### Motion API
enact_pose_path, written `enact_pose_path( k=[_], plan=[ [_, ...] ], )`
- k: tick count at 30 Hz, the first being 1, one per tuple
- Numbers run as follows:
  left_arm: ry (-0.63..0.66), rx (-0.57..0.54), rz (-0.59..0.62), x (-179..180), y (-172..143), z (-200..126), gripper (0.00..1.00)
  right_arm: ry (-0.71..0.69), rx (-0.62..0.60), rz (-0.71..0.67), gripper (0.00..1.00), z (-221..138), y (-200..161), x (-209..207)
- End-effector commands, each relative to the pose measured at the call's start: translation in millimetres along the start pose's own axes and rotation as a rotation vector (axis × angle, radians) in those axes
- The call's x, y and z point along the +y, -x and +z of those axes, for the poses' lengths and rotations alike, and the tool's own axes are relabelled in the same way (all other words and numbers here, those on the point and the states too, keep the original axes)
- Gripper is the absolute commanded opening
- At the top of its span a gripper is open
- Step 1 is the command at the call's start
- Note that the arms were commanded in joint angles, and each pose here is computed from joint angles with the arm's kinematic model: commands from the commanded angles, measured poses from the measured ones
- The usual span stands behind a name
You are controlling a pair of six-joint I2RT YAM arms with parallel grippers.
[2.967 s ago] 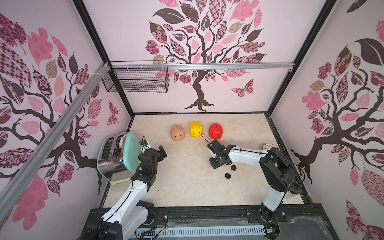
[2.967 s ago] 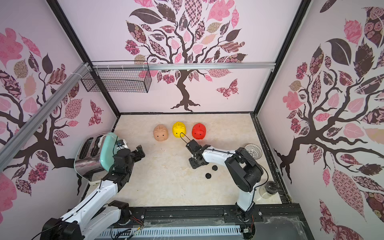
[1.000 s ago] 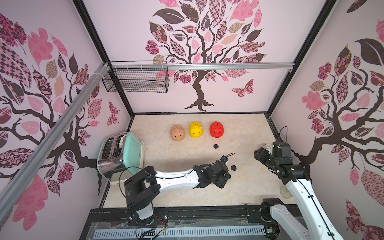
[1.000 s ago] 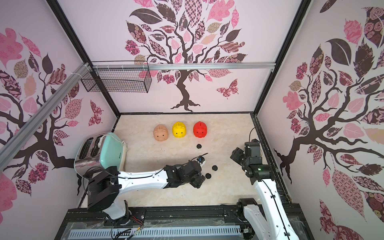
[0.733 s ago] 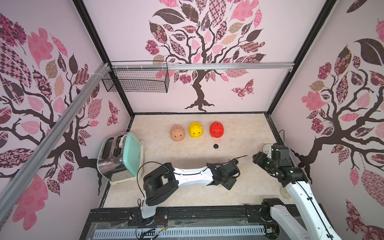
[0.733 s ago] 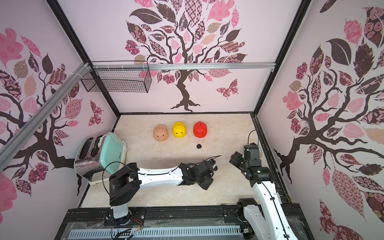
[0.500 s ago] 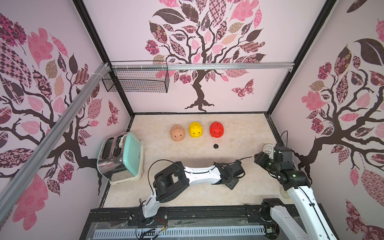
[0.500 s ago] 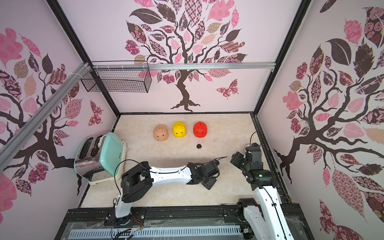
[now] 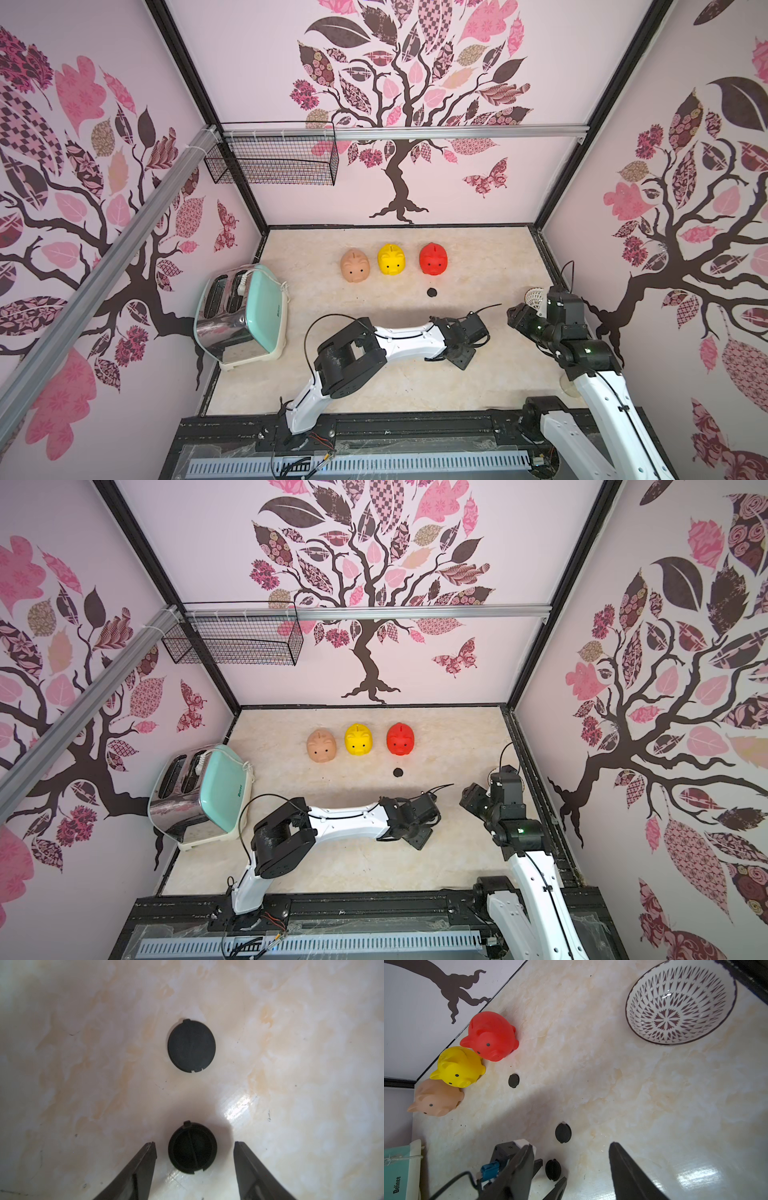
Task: Open piggy banks
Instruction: Move the lid to the center of the board.
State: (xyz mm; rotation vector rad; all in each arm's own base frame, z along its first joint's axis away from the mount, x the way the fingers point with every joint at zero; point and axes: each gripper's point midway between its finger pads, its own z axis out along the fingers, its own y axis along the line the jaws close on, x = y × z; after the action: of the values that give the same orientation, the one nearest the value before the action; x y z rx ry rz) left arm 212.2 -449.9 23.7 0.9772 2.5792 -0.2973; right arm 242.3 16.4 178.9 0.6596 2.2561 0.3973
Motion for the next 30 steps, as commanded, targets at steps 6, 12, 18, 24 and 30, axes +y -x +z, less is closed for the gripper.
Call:
enact_pose_path(
  k=[6, 12, 18, 24, 30],
  plan=[
    [0.007, 0.054, -0.009, 3.4, -6.6, 12.6, 0.60, 0.011, -0.004, -0.014, 0.62, -2.2, -0.8, 0.9],
    [0.032, 0.088, 0.003, 6.5, -12.5, 11.1, 0.53, 0.019, -0.005, -0.015, 0.62, -2.6, -1.2, 2.0],
    [0.067, 0.092, 0.016, 8.1, -16.7, 5.6, 0.48, 0.023, -0.008, -0.016, 0.62, -3.1, -0.9, 2.4],
    [0.084, 0.066, -0.036, 28.0, -16.6, 1.7, 0.44, 0.030, -0.007, -0.023, 0.62, -1.8, -1.3, 3.4],
    [0.080, 0.037, -0.124, 65.7, -10.6, 0.5, 0.42, 0.043, 0.011, -0.030, 0.62, 1.0, -3.9, 5.7]
  ],
)
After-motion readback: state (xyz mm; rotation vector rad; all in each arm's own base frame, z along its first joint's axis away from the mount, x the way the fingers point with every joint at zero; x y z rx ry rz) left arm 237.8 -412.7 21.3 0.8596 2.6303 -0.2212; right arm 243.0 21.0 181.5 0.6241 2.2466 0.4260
